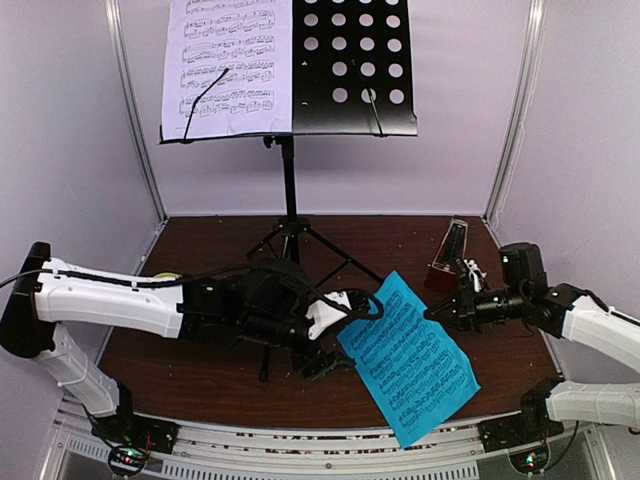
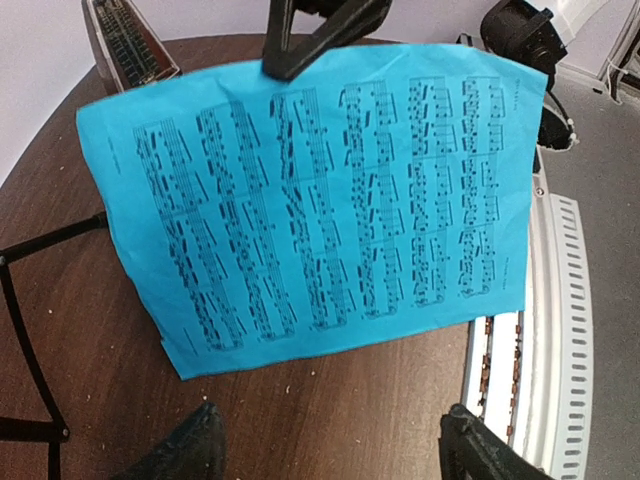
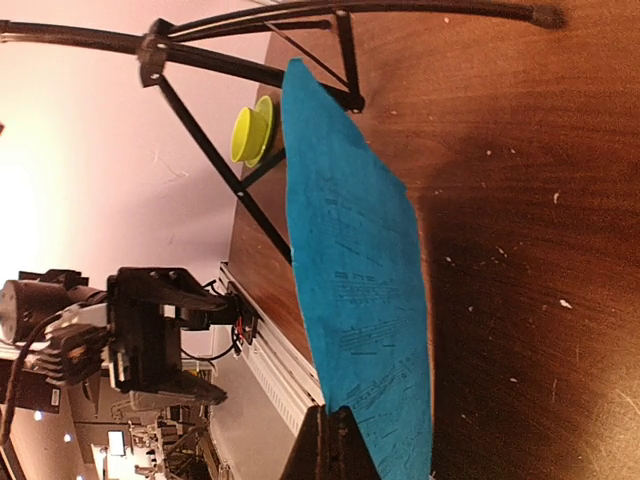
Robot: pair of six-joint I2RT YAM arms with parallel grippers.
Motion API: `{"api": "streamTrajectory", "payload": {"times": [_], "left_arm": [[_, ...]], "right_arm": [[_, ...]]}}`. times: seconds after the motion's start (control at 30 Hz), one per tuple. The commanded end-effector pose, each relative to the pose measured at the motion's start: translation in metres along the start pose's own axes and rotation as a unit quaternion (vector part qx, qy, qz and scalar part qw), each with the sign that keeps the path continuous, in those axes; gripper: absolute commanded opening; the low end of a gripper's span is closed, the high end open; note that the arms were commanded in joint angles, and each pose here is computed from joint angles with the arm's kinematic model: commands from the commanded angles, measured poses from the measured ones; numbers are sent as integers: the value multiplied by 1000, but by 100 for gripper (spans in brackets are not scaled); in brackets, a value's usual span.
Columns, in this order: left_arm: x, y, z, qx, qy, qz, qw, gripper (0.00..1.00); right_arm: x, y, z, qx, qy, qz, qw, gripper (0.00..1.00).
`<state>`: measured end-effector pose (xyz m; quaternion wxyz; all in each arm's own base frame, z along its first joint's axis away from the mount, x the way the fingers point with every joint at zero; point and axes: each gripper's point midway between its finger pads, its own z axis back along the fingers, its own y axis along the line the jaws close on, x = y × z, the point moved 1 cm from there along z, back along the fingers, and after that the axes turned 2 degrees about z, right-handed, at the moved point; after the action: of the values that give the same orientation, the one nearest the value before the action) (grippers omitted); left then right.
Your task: Set up the instrument practice props
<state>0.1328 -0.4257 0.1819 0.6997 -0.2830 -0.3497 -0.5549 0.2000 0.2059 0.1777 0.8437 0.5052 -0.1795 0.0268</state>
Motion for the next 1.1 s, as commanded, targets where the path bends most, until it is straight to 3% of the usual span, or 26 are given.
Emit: {"api": "streamTrajectory", "payload": {"times": [0.0,0.2,0.47,0.73,0.77,0.8,1.07], "left_arm": [[6,8,15,16,-31,22,999,75],[-7,13,25,25,-34,48,998,75],[7,15,32,20,-53,56,997,77],[48,4,58,-19,-129,79,988,84],[53,4,63,-19,-141,86,986,95],[56,4,68,-18,-153,93,984,97],[73,21,119,24,-263,164,950,98]], "right_arm": [[10,42,21,59,-44,41,996,0],[11,90,56,158,-108,63,980,0],[0,154,92,235,-83,144,958,0],[-21,216,126,324,-53,210,921,0],[-23,220,128,327,-51,216,919,0],[-25,224,131,329,-49,222,917,0],[-36,267,159,358,-49,264,894,0]]}}
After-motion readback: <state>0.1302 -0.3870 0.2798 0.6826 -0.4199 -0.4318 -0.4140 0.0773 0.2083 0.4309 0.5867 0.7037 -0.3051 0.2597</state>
